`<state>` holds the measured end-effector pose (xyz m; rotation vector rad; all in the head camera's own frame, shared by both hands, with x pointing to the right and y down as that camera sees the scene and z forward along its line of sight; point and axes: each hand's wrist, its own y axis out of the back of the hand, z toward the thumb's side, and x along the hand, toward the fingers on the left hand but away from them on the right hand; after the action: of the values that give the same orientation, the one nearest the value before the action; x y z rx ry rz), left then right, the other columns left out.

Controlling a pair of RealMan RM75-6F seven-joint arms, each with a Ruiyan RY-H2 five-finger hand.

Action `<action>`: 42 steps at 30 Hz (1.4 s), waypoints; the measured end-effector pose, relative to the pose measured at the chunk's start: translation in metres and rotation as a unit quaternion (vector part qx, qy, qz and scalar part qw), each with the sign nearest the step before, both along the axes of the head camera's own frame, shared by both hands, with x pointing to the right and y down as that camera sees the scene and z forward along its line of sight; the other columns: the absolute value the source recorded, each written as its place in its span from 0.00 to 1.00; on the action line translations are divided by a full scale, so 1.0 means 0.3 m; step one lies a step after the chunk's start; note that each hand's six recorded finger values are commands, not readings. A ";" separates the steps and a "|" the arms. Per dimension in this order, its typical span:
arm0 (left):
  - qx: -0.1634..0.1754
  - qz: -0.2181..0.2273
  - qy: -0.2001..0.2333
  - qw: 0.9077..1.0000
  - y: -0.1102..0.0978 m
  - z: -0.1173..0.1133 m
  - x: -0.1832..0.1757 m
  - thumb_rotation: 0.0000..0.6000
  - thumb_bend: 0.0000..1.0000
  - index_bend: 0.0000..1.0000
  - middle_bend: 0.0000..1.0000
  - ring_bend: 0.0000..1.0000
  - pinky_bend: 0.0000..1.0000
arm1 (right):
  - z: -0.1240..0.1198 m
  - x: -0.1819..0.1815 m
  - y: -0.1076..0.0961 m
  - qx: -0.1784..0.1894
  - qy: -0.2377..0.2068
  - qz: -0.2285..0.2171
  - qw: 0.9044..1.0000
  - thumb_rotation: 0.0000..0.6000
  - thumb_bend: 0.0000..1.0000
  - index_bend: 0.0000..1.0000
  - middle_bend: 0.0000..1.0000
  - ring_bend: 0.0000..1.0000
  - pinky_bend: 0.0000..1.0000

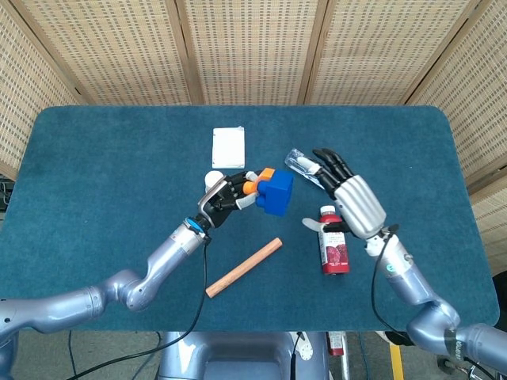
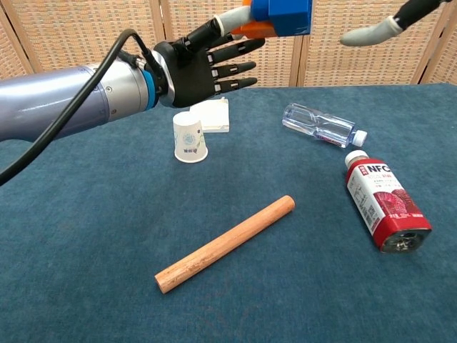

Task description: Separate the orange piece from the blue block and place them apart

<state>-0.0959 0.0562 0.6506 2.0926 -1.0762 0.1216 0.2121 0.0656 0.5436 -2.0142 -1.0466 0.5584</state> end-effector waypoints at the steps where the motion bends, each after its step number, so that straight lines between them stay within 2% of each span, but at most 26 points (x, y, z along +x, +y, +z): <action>1: 0.000 -0.001 0.000 1.000 -0.002 0.002 -0.003 1.00 0.48 0.65 0.58 0.00 0.00 | 0.004 -0.014 -0.001 -0.001 -0.001 -0.002 1.000 1.00 0.00 0.04 0.18 0.00 0.00; 7: -0.003 -0.003 0.001 1.000 0.001 0.008 -0.006 1.00 0.49 0.65 0.58 0.00 0.00 | 0.018 -0.075 0.001 0.000 -0.013 -0.004 1.000 1.00 0.00 0.12 0.25 0.04 0.00; 21: -0.010 0.007 0.006 1.000 0.037 0.019 0.006 1.00 0.49 0.66 0.59 0.00 0.00 | 0.009 -0.117 -0.038 0.054 -0.045 0.051 0.996 1.00 0.00 0.51 0.45 0.21 0.04; 27: -0.011 0.008 0.005 1.000 0.040 0.024 0.007 1.00 0.49 0.66 0.59 0.00 0.00 | 0.011 -0.119 -0.045 0.053 -0.052 0.053 0.996 1.00 0.00 0.58 0.52 0.26 0.04; 35: -0.010 0.008 0.002 1.000 0.034 0.023 0.001 1.00 0.50 0.66 0.59 0.00 0.00 | 0.004 -0.111 -0.057 0.058 -0.056 0.055 0.995 1.00 0.01 0.63 0.56 0.29 0.04; 42: -0.001 -0.006 -0.013 1.000 -0.008 0.023 -0.061 1.00 0.50 0.66 0.59 0.00 0.00 | -0.025 -0.073 -0.075 0.075 -0.060 0.059 0.994 1.00 0.02 0.64 0.57 0.30 0.04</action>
<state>-0.1142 0.0537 0.6575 2.0869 -1.1040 0.1458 0.1901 0.0430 0.5362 -1.8829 -1.2489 0.4096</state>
